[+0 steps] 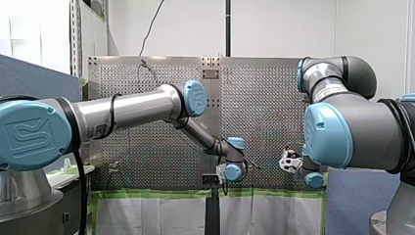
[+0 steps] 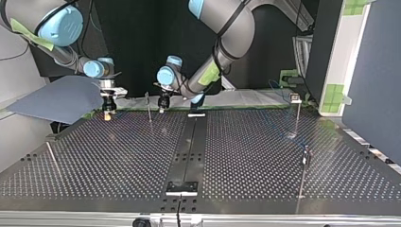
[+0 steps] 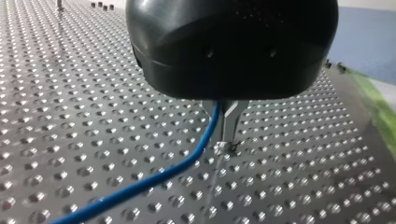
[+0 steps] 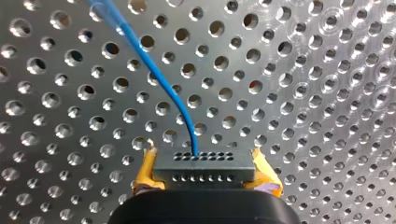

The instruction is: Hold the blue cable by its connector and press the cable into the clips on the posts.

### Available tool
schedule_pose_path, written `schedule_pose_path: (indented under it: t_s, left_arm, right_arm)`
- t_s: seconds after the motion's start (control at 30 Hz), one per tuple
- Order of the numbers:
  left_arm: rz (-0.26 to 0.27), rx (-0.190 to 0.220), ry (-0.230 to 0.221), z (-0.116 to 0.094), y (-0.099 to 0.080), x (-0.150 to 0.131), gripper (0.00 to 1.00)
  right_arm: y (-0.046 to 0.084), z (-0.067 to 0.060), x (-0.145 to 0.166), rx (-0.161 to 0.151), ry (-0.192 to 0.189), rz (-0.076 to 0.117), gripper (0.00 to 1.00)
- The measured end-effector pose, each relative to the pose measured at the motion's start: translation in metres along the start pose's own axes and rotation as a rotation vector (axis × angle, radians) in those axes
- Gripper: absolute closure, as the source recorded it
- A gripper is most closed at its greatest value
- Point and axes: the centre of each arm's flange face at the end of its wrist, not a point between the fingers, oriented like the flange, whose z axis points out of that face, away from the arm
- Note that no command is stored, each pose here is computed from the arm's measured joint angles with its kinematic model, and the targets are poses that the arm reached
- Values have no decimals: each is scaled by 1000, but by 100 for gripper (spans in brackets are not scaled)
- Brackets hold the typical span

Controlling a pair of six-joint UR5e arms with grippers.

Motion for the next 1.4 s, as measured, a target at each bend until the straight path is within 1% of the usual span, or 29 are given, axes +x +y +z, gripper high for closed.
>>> schedule_pose_path:
  t_s: [0.13,0.4,0.47,0.53,0.57,0.6,0.63,0.67,0.7,0.73,0.77,0.97,1.13,1.4]
  left_arm:
    - [-3,-5,-9,6,6,-6,100]
    - [-5,-11,-17,13,15,-11,100]
    - [-1,-8,-15,13,15,-11,100]
    - [8,4,-11,11,15,-8,100]
    - [11,11,-9,10,14,-6,88]
    - [13,19,-7,9,14,-4,70]
    - [15,32,-7,7,13,-1,70]
    - [17,42,-7,6,12,1,40]
    - [20,52,-9,5,11,2,21]
    - [27,63,-11,4,9,4,21]
    - [34,68,-12,4,8,5,2]
    - [82,82,3,-1,5,10,2]
    - [124,98,46,-5,5,14,2]
    - [170,93,112,-17,6,22,2]
  right_arm:
    - [1,6,3,6,9,5,100]
    - [1,13,7,14,21,5,100]
    - [1,13,7,15,21,5,100]
    - [0,13,7,16,21,5,100]
    - [0,13,7,15,20,5,100]
    - [0,13,7,15,19,5,100]
    - [0,13,7,15,18,4,100]
    - [0,13,7,15,17,4,100]
    - [0,13,7,15,17,4,100]
    - [-1,13,7,15,16,3,100]
    - [-1,13,6,15,15,3,100]
    - [-2,13,6,17,12,2,100]
    - [-4,13,5,19,12,1,100]
    - [-8,13,4,23,7,3,100]
